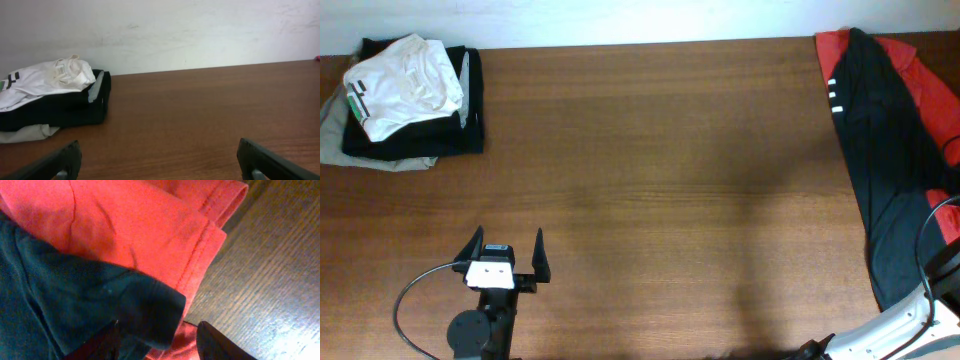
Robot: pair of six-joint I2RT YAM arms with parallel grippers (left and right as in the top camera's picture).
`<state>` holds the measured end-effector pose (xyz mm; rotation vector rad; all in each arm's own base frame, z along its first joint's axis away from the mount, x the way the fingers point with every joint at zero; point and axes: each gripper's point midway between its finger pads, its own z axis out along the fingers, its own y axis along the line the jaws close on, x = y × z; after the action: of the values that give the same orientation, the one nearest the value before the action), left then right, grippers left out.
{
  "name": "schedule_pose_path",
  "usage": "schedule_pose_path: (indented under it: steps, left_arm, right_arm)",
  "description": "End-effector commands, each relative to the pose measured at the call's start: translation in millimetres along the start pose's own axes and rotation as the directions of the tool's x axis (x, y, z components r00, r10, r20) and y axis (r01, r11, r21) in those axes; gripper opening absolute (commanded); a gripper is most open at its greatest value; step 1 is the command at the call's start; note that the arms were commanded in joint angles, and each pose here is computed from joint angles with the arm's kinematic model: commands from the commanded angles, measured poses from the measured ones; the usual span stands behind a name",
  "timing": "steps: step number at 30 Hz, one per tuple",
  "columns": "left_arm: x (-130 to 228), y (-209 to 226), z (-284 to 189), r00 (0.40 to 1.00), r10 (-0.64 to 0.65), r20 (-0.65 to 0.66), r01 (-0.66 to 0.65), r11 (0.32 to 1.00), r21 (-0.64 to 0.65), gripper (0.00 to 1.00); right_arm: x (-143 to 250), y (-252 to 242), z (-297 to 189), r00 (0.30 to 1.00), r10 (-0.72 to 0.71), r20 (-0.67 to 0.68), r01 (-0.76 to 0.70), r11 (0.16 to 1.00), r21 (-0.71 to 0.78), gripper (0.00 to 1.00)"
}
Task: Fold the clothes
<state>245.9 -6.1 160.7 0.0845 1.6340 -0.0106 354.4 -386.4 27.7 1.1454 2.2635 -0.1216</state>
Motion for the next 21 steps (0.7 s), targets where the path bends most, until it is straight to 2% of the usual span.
schedule_pose_path:
  steps: [1,2,3,5,6,9,11,14,15,18,21]
  left_arm:
    - [2,2,0,1.000,0.008,-0.004,-0.008,1.000,-0.009,0.99]
    - [2,2,0,1.000,0.008,-0.003,-0.008,1.000,-0.009,0.99]
    - [2,2,0,1.000,0.008,-0.003,-0.008,1.000,-0.009,0.99]
    - [2,2,0,1.000,0.008,-0.003,-0.008,1.000,-0.009,0.99]
    - [2,2,0,1.000,0.008,-0.003,-0.008,1.000,-0.009,0.99]
    - [2,2,0,1.000,0.008,-0.004,-0.008,1.000,-0.009,0.99]
    - [2,2,0,1.000,0.008,-0.004,-0.008,1.000,-0.009,0.99]
    - [2,2,0,1.000,0.008,-0.004,-0.008,1.000,-0.009,0.99]
    - [2,2,0,1.000,0.008,-0.003,-0.008,1.000,-0.009,0.99]
    - [2,2,0,1.000,0.008,-0.004,-0.008,1.000,-0.009,0.99]
    - [2,2,0,1.000,0.008,-0.004,-0.008,1.000,-0.009,0.99]
  right_arm:
    - [-3,12,4,1.000,-0.013,0.008,0.013,1.000,-0.024,0.53]
    - [-3,11,6,1.000,-0.012,0.006,0.012,1.000,-0.024,0.53]
    - [0,11,9,1.000,-0.011,-0.002,0.011,1.000,-0.023,0.59]
    - [3,10,13,1.000,-0.011,-0.009,0.010,1.000,-0.022,0.59]
    - [2,10,14,1.000,-0.011,-0.005,0.011,1.000,-0.023,0.47]
    - [2,10,14,1.000,-0.011,-0.002,0.011,1.000,-0.023,0.21]
    - [2,10,13,1.000,-0.011,-0.002,0.011,1.000,-0.023,0.12]
    - [-6,12,4,1.000,-0.012,0.020,0.012,1.000,-0.025,0.11]
    - [-14,14,-4,0.999,-0.013,0.040,0.014,1.000,-0.028,0.06]
    - [-38,22,-36,0.994,0.007,0.110,-0.003,0.999,-0.039,0.04]
    - [-55,51,-69,0.987,0.035,0.155,-0.007,0.984,-0.176,0.04]
